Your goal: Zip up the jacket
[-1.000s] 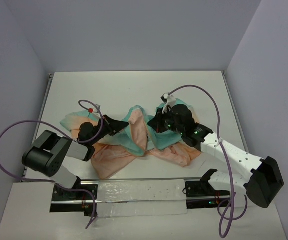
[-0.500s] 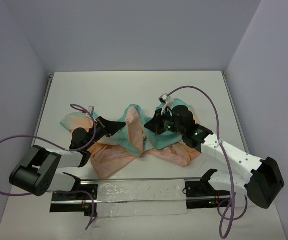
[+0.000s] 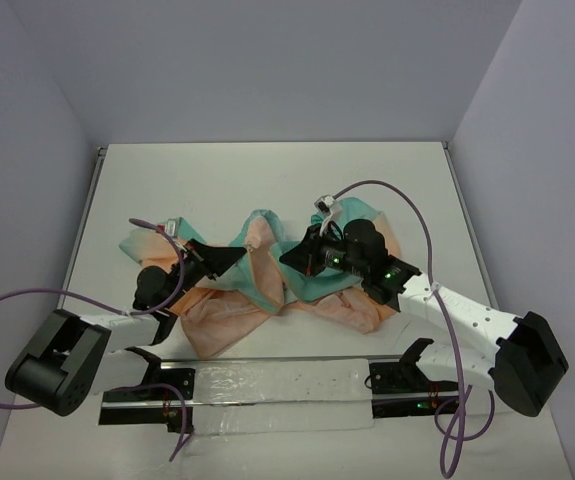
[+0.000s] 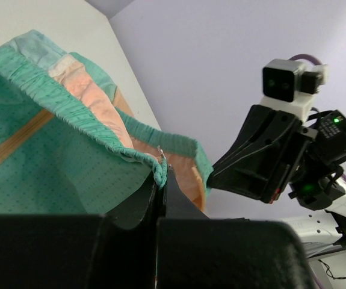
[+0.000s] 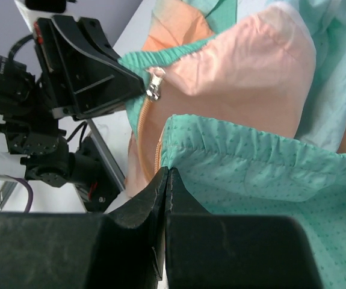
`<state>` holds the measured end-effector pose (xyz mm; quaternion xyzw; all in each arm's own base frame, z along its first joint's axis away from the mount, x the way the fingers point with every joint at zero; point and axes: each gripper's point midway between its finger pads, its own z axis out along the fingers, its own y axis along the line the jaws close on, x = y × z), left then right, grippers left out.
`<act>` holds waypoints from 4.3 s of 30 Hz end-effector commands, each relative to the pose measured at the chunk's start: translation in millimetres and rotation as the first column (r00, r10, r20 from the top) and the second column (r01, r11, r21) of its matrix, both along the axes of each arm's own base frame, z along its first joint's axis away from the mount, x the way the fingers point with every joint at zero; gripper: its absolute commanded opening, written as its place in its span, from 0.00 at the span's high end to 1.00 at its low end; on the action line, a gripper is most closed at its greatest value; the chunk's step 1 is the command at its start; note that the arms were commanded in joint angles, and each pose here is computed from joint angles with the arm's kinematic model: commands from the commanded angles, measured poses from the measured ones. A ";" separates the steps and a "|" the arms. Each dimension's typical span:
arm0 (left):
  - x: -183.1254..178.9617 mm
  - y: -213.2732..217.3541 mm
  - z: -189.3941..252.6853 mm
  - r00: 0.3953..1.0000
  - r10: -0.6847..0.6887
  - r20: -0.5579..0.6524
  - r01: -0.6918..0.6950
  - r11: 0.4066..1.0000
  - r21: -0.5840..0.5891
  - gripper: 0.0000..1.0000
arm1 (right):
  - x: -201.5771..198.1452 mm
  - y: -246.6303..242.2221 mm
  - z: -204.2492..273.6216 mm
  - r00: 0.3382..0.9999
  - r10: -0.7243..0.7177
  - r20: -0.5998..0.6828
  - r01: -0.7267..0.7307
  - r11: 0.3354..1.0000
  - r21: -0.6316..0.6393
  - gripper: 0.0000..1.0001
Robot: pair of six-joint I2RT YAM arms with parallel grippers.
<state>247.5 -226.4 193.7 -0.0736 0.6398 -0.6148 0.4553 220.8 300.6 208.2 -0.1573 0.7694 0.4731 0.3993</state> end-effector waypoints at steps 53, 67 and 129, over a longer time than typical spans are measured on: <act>-56.0 27.7 131.0 0.861 0.078 0.503 0.063 0.964 -0.258 1.00 | -14.6 38.6 51.1 0.987 0.153 0.047 -0.160 0.949 0.272 1.00; -60.9 25.5 129.7 0.862 0.064 0.503 0.072 0.966 -0.247 1.00 | -8.6 43.9 47.4 0.988 0.150 0.035 -0.154 0.950 0.273 1.00; -60.9 29.1 131.1 0.858 0.088 0.506 0.038 0.971 -0.235 1.00 | -17.1 39.0 59.4 0.985 0.160 0.056 -0.170 0.934 0.313 1.00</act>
